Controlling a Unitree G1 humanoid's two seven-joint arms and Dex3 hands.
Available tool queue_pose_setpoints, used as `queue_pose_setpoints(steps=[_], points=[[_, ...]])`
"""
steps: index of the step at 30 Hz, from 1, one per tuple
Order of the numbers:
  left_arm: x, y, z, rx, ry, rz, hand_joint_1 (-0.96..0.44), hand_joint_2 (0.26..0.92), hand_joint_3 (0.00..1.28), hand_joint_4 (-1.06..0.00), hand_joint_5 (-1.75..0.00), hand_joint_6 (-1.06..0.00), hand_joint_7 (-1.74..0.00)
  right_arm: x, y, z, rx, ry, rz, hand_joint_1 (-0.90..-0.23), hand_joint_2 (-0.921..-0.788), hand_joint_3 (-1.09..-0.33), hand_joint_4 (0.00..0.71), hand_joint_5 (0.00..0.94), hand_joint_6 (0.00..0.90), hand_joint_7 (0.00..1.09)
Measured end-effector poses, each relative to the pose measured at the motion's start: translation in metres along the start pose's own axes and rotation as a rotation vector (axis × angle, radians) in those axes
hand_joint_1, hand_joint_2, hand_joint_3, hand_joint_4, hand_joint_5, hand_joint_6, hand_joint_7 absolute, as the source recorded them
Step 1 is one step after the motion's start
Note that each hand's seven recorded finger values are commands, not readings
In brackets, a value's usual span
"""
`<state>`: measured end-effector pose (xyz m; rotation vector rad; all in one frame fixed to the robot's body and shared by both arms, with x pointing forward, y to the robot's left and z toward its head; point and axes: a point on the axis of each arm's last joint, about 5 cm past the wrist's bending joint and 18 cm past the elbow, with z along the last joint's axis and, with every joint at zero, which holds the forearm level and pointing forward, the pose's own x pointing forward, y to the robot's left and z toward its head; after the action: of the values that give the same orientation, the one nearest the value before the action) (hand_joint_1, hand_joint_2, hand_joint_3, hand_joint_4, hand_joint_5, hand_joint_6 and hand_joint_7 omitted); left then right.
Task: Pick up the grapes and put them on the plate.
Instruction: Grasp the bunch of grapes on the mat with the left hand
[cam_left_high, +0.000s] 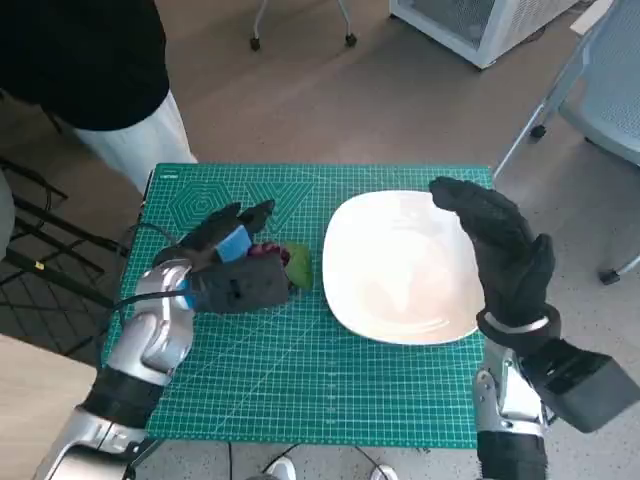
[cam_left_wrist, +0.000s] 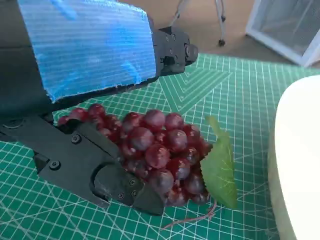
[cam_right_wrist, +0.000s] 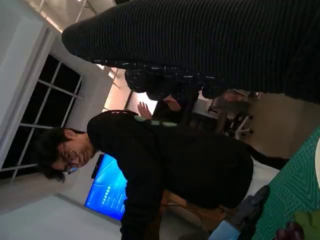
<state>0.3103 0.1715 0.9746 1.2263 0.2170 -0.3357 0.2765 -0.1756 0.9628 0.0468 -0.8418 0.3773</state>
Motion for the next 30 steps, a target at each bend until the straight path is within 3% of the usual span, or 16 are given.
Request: queue_pose_setpoints(steps=[11,30], points=[[0.019,-0.004,0.009,0.023,0.036,-0.078,-0.39,0.705,0.0,0.0,0.0,-0.12,0.0,-0.0001,0.0,0.0,-0.002,0.001,-0.001,-0.475,-0.921,-0.573,0.241,0.005,-0.001,0.57],[0.042,-0.014,0.009,0.073,0.117,-0.193,-0.36,0.699,0.0,0.0,0.0,-0.12,0.0,-0.0004,-0.002,0.001,-0.006,-0.001,-0.003,-0.48,-0.921,-0.572,0.245,0.006,-0.001,0.57]])
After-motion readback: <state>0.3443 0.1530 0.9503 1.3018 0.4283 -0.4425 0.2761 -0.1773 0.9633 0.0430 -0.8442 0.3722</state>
